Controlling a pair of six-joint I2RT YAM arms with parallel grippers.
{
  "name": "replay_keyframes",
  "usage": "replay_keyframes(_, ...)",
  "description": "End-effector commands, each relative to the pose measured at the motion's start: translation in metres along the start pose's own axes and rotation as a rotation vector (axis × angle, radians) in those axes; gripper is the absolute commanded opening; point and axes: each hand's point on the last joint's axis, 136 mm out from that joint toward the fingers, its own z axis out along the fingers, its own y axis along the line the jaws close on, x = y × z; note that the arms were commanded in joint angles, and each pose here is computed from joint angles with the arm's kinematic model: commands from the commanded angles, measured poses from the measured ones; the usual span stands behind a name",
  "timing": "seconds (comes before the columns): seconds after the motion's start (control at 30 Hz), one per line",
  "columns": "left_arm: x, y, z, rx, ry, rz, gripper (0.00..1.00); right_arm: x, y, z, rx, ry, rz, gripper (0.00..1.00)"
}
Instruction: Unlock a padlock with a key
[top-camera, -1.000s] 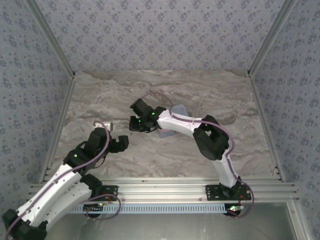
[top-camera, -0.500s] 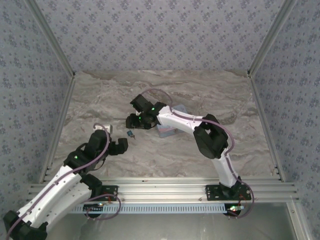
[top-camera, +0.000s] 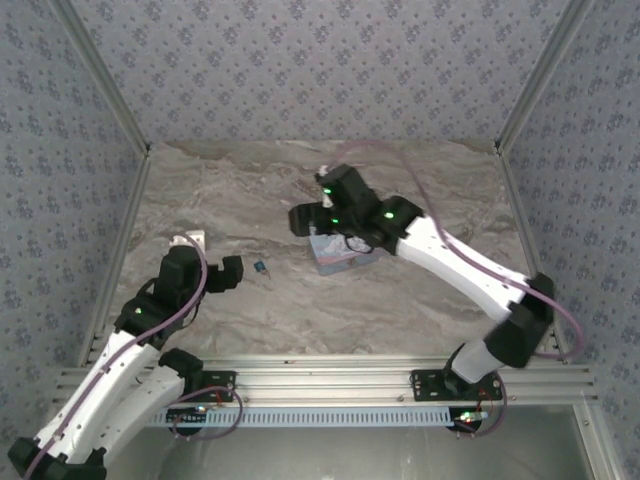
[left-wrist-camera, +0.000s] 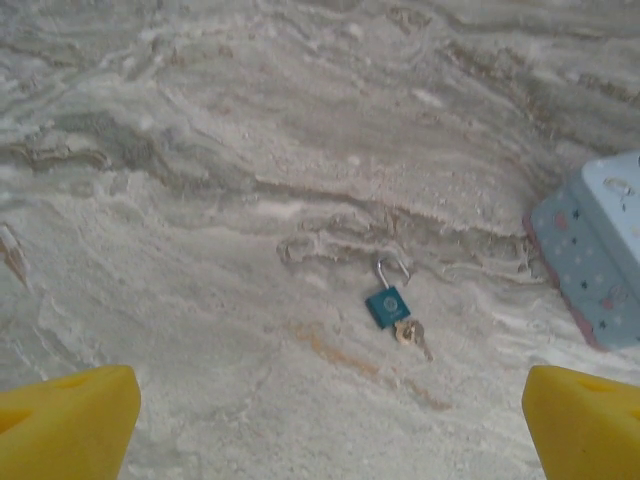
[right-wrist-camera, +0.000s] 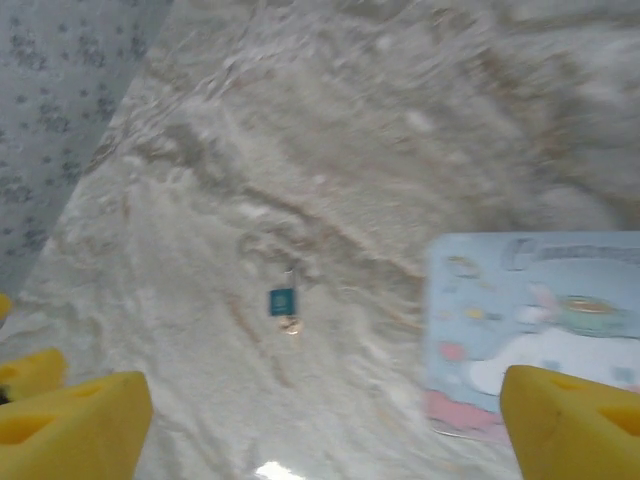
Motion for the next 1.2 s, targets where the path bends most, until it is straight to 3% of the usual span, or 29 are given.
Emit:
replay_keyframes(0.0,-0.009,-0.004,0.013,0.03,0.017,0.009,0.98,0.008,-0.064,-0.023,0.19,-0.042,-0.038,0.97)
replay_keyframes(0.13,-0.021,-0.004,0.041,0.056,0.043,-0.02,0.98,0.02,-0.133,-0.049,0.354,-0.115,0.017,1.0)
replay_keyframes(0.37,-0.032,0.024,0.078,-0.095,-0.073,0.192,0.98,0.042,-0.241,-0.084,0.642,-0.256,0.031,1.0)
replay_keyframes(0.53,-0.025,0.073,0.083,-0.298,-0.177,0.158,0.98,0.055,-0.279,-0.087,0.711,-0.318,-0.075,1.0)
replay_keyframes(0.73,-0.019,0.111,0.086,-0.342,-0.311,-0.004,0.98,0.07,-0.327,-0.088,0.772,-0.422,0.03,1.0)
replay_keyframes(0.97,-0.023,0.113,0.098,-0.299,-0.388,0.03,0.98,0.101,-0.363,-0.08,0.827,-0.523,0.08,1.0)
replay_keyframes(1.17,-0.039,0.106,0.119,-0.257,-0.417,0.08,0.98,0.1,-0.375,-0.061,0.791,-0.548,0.045,1.0)
